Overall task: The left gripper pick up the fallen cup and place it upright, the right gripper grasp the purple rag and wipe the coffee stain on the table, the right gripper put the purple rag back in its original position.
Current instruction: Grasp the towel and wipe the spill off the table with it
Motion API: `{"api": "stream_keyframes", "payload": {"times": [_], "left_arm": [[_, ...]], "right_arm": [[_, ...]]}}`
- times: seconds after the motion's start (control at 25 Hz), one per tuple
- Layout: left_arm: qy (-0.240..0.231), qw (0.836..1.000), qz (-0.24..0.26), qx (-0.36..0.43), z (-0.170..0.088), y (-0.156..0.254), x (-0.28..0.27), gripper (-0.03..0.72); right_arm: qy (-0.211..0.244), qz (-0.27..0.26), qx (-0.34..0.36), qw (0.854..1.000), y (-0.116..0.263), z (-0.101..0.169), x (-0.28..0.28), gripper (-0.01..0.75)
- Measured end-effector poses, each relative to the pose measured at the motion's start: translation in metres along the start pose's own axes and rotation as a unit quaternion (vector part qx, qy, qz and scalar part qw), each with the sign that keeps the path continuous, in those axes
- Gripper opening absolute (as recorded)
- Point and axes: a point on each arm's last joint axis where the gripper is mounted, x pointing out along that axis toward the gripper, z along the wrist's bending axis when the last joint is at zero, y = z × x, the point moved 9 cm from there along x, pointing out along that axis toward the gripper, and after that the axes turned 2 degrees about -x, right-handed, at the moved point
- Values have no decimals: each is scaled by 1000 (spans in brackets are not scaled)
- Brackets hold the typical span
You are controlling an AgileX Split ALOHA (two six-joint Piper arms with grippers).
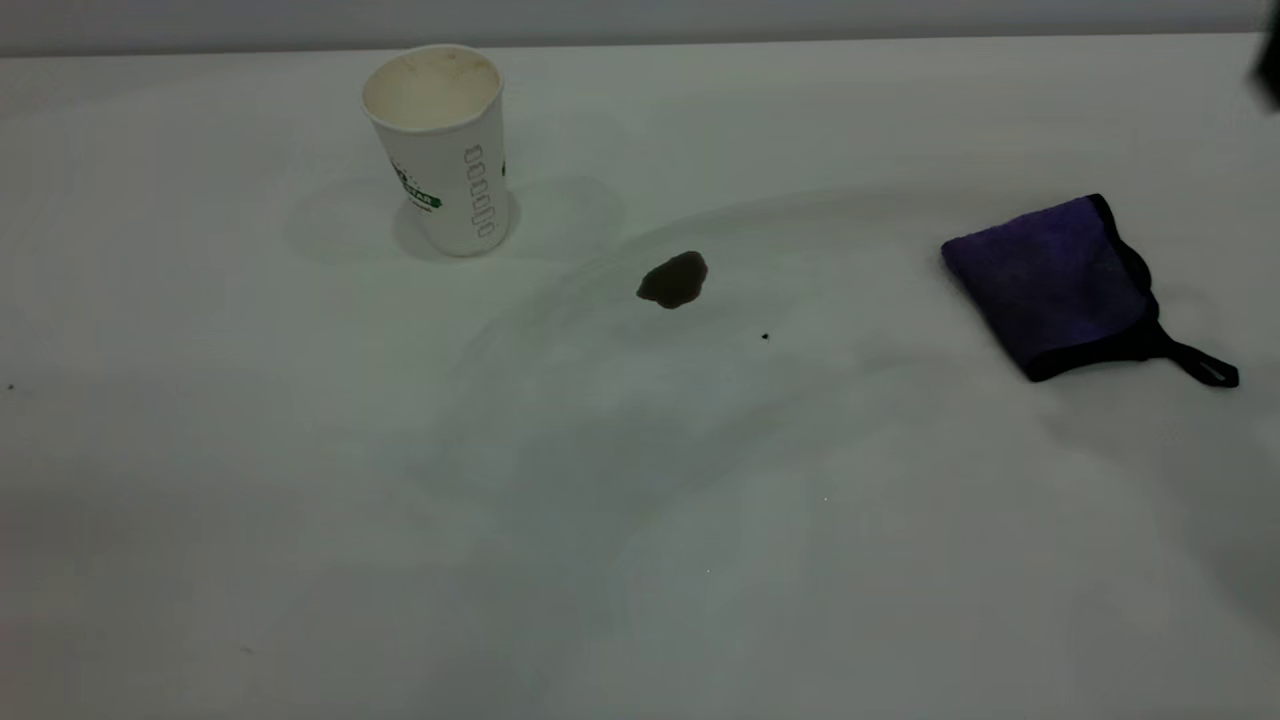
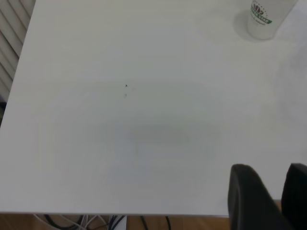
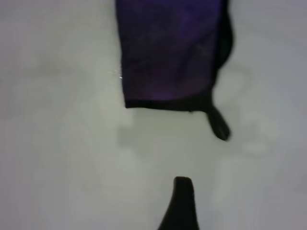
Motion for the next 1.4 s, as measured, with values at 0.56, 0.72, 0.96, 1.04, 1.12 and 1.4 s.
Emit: {"api": "stream_keyframes", "payload": {"times": [0.56,0.72,0.96,1.04,1.12,1.4], "left_arm": [[0,1000,0,0,0,0,0,240],[0,1000,0,0,0,0,0,240],[0,1000,0,0,0,0,0,240],[0,1000,0,0,0,0,0,240],[0,1000,0,0,0,0,0,240],[0,1000,0,0,0,0,0,240]], "right_arm": [[-30,92,-5,995,-17,13,153,723],[-31,94,-8,995,-24,13,179,715],[-28,86,-5,996,-37,10,204,703],[-28,88,-3,996,-38,8,212,688],[-29,92,-1,995,-37,7,216,653],[-47,94,33,994,-38,14,219,204]]}}
